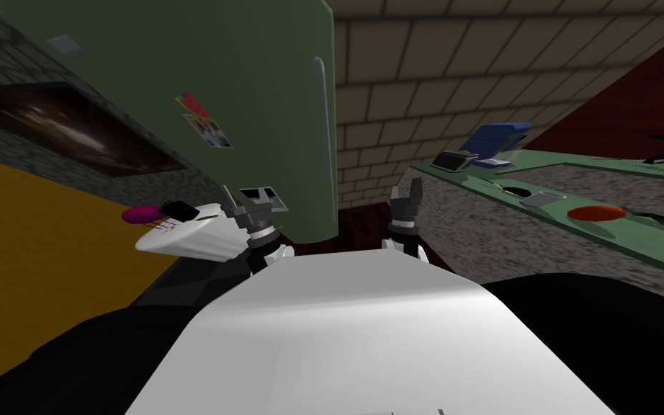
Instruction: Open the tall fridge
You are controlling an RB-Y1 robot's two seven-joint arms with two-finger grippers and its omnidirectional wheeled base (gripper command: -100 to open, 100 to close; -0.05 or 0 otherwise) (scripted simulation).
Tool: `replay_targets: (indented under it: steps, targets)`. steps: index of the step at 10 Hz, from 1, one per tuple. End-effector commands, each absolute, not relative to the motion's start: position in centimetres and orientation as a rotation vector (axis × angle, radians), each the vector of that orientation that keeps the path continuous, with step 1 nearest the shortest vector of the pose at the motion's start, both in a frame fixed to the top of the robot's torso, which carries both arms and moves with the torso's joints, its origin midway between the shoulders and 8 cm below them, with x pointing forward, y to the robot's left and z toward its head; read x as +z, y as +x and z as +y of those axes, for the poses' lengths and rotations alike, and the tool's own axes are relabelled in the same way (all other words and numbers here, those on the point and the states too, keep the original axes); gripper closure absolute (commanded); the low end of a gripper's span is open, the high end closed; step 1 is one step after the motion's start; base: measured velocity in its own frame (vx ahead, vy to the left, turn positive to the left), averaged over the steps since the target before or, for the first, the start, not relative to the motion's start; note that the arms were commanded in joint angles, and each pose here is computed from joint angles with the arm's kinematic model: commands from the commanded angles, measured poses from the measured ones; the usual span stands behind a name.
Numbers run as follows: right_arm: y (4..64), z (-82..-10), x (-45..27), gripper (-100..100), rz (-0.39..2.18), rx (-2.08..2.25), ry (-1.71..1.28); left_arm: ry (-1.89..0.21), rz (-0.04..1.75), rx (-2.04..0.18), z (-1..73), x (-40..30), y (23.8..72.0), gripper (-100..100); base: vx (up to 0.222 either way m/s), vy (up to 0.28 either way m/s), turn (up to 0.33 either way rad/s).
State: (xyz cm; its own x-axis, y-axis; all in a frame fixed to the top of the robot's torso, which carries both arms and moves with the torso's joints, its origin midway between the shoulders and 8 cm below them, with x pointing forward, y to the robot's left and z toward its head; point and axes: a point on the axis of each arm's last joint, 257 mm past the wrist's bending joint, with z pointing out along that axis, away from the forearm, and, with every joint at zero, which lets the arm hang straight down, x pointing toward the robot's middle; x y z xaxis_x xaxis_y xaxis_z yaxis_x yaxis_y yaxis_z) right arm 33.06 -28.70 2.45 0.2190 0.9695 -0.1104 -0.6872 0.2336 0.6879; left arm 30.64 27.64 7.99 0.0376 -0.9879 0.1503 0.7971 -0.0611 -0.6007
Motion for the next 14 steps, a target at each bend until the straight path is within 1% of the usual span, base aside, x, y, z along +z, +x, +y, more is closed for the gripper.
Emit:
replay_targets:
  steps: [1,9,10,14]
  targets:
    - [33.1,-28.7,2.5,0,0.599,1.235,0.569,-0.633,0.385,-1.519,27.6,8.0,30.6,0,0.0,0.0,0.0]
    - [33.0,-28.7,2.5,0,0.598,1.235,0.568,-0.632,0.385,-1.519,27.6,8.0,30.6,0,0.0,0.0,0.0]
    - [33.0,-28.7,2.5,0,0.598,1.235,0.568,-0.62,0.428,-1.524,27.3,7.5,30.9,-100,0.016,-0.017,-0.03]
    - [33.1,-28.7,2.4,0,0.599,1.235,0.569,-0.638,0.538,-1.524,27.8,4.7,32.2,-100,0.04,-0.073,-0.054]
